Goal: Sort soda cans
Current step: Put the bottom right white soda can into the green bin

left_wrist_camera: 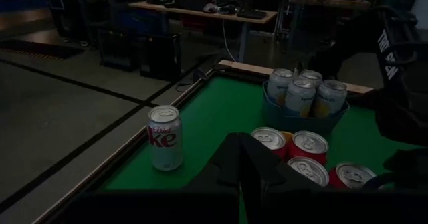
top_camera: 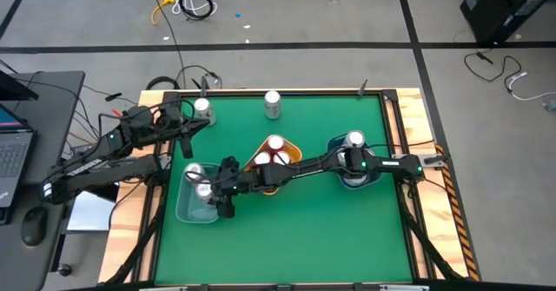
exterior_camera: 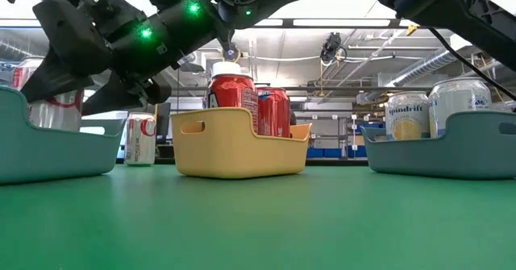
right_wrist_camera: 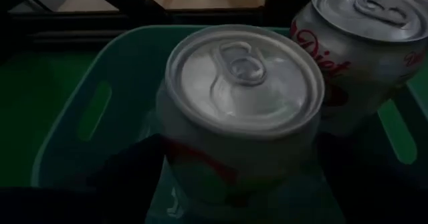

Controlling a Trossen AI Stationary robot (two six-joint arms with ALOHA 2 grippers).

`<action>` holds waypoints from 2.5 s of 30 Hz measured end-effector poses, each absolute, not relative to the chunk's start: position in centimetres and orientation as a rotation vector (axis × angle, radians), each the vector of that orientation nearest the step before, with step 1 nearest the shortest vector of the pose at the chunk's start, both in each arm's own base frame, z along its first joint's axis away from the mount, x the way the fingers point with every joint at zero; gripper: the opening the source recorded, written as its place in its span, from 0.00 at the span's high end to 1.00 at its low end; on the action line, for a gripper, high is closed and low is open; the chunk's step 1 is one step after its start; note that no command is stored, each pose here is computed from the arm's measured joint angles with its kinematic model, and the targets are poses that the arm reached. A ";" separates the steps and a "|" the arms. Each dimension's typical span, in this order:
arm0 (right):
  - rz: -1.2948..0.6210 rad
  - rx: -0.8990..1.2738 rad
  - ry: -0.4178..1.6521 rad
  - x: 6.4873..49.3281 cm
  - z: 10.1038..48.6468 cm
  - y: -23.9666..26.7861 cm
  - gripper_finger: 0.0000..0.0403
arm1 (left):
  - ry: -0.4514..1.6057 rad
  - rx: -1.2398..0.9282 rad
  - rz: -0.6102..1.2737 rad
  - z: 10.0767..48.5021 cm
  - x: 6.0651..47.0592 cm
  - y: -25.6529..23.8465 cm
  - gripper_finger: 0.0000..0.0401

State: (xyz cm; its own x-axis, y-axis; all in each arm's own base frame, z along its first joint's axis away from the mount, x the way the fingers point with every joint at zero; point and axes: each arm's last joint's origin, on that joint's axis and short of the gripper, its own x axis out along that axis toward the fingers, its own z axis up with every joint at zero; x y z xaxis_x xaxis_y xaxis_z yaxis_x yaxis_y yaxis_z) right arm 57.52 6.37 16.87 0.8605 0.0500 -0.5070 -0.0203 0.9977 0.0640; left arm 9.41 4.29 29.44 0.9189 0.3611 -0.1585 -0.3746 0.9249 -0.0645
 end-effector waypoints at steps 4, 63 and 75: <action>0.044 0.047 0.529 57.5 17.0 6.6 0.06 | 0.145 -0.094 0.379 29.4 9.4 4.3 1.00; 0.214 -0.023 0.585 53.9 27.4 6.7 0.36 | 0.194 -0.079 0.185 29.9 9.5 3.4 1.00; 0.177 -0.203 1.024 49.8 25.8 6.2 0.98 | 0.322 -0.055 0.113 31.4 9.9 1.9 1.00</action>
